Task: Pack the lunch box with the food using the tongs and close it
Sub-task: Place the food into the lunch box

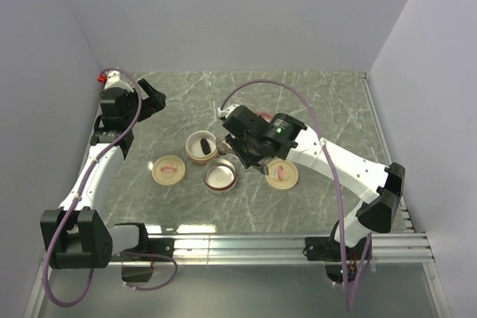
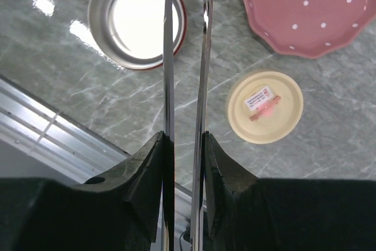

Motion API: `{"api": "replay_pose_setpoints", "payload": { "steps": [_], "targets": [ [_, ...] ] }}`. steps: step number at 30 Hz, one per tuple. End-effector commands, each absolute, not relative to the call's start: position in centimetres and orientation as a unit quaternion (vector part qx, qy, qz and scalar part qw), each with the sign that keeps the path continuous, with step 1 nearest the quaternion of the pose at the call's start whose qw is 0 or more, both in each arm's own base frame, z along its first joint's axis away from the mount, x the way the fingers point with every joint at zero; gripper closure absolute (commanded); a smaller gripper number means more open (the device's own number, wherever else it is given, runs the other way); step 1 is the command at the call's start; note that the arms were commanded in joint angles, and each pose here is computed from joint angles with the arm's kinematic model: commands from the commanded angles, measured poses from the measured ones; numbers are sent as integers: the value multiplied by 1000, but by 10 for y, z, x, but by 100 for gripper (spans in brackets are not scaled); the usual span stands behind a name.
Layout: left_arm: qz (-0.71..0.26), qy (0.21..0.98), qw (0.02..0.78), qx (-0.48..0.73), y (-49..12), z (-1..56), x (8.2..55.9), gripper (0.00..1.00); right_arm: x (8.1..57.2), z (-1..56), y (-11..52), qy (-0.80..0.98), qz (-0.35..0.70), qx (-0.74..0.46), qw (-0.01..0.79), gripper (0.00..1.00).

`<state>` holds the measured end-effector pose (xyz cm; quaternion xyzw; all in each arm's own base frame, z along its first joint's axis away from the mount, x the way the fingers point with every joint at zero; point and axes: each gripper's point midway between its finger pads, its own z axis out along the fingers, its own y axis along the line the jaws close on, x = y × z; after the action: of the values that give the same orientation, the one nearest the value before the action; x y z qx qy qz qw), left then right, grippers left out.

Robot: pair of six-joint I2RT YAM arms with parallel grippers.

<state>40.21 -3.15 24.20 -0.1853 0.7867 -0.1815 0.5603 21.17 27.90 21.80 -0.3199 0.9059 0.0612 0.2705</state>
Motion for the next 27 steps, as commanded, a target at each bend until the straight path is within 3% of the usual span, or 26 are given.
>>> {"api": "replay_pose_setpoints", "payload": {
  "steps": [1,13,22,27],
  "targets": [
    [-187,775,574,-184,-33,251,404,0,199,236,283,900,79,-326,280,80],
    [-186,777,573,-185,-32,248,401,1,174,223,293,897,88,-357,247,79],
    [-190,779,569,-183,-35,245,401,1,172,209,289,901,72,-361,232,62],
    [-190,779,569,-183,-34,245,400,0,173,204,289,900,66,-366,226,58]
  ]
}}
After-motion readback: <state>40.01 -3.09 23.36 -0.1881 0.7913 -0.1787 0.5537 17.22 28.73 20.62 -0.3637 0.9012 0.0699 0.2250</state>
